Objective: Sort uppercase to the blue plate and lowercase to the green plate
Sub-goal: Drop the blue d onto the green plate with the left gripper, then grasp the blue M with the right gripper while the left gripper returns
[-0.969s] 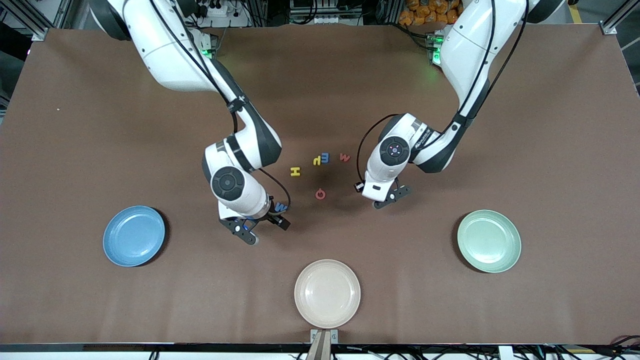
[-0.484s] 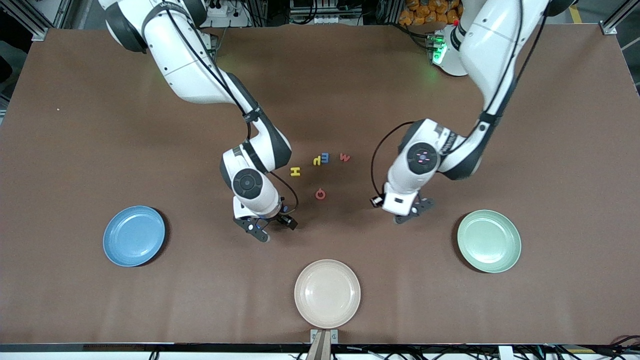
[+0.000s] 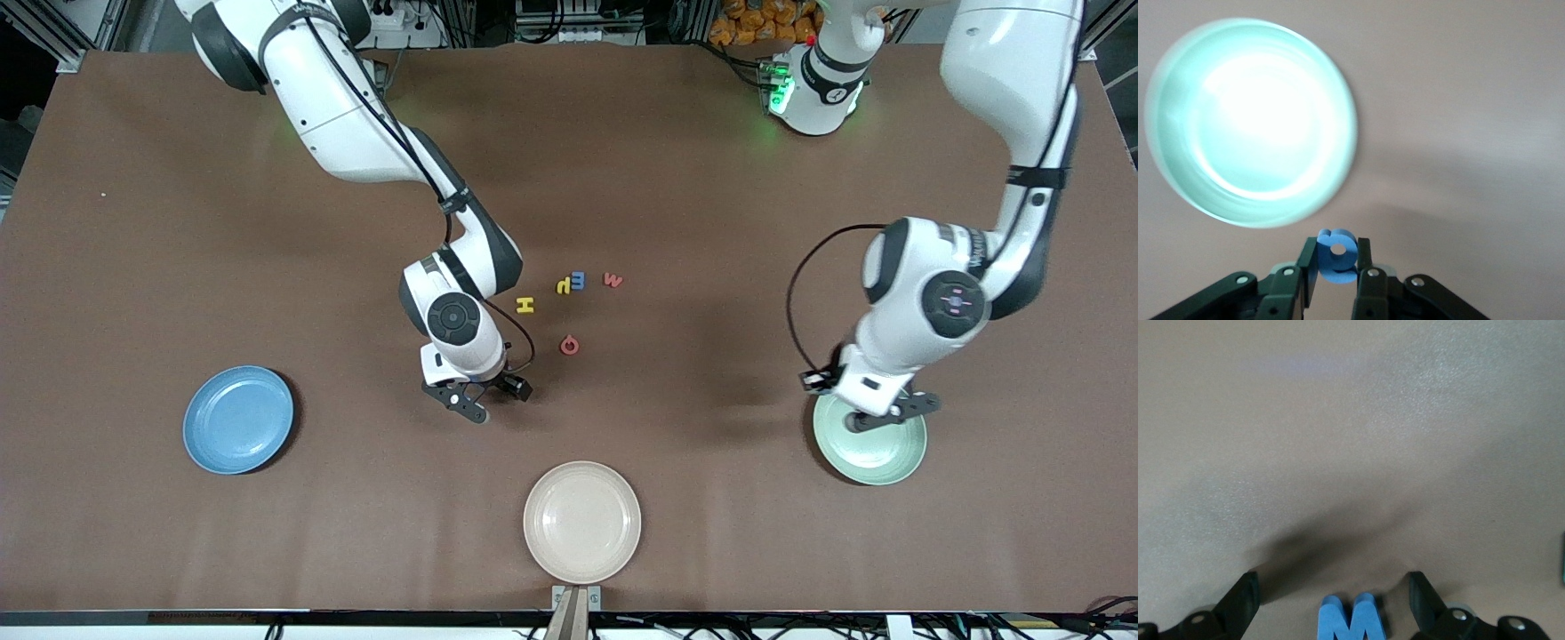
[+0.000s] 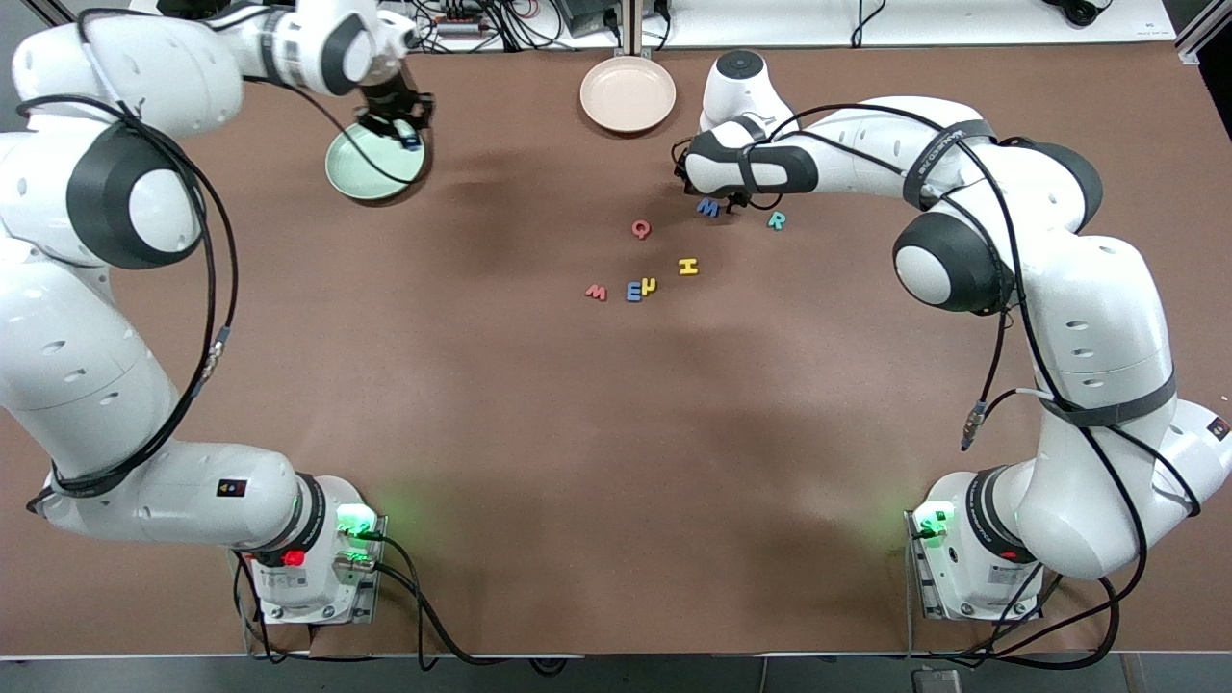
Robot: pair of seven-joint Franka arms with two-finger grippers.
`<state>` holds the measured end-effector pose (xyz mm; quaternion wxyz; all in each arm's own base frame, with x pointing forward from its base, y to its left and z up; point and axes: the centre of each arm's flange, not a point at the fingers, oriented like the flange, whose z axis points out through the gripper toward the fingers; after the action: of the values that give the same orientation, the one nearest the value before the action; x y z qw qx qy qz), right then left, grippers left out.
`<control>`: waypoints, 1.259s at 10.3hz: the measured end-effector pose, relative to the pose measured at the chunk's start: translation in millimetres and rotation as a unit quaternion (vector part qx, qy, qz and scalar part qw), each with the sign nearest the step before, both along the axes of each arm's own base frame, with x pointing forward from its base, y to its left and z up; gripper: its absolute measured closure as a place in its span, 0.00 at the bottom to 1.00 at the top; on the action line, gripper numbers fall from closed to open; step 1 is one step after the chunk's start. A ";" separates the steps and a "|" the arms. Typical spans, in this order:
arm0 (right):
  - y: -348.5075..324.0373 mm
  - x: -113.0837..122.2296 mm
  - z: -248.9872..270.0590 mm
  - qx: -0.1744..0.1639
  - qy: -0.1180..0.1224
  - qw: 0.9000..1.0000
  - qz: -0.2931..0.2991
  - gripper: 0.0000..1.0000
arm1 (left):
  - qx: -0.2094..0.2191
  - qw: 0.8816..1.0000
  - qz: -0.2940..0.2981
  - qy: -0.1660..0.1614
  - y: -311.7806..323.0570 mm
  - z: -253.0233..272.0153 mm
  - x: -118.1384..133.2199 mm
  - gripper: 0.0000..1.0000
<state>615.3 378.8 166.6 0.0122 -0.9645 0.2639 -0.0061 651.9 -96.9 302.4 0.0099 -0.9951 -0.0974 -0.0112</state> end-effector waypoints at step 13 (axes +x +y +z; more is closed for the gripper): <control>12.5 -11.8 8.2 -0.007 0.008 1.000 0.015 0.00 | 0.023 0.997 -0.077 -0.012 59.6 -38.9 11.2 0.29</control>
<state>603.5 391.2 174.8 0.0036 -0.9683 0.2499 -0.0002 663.0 -37.2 263.6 0.0309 -0.9990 -0.0200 -0.0257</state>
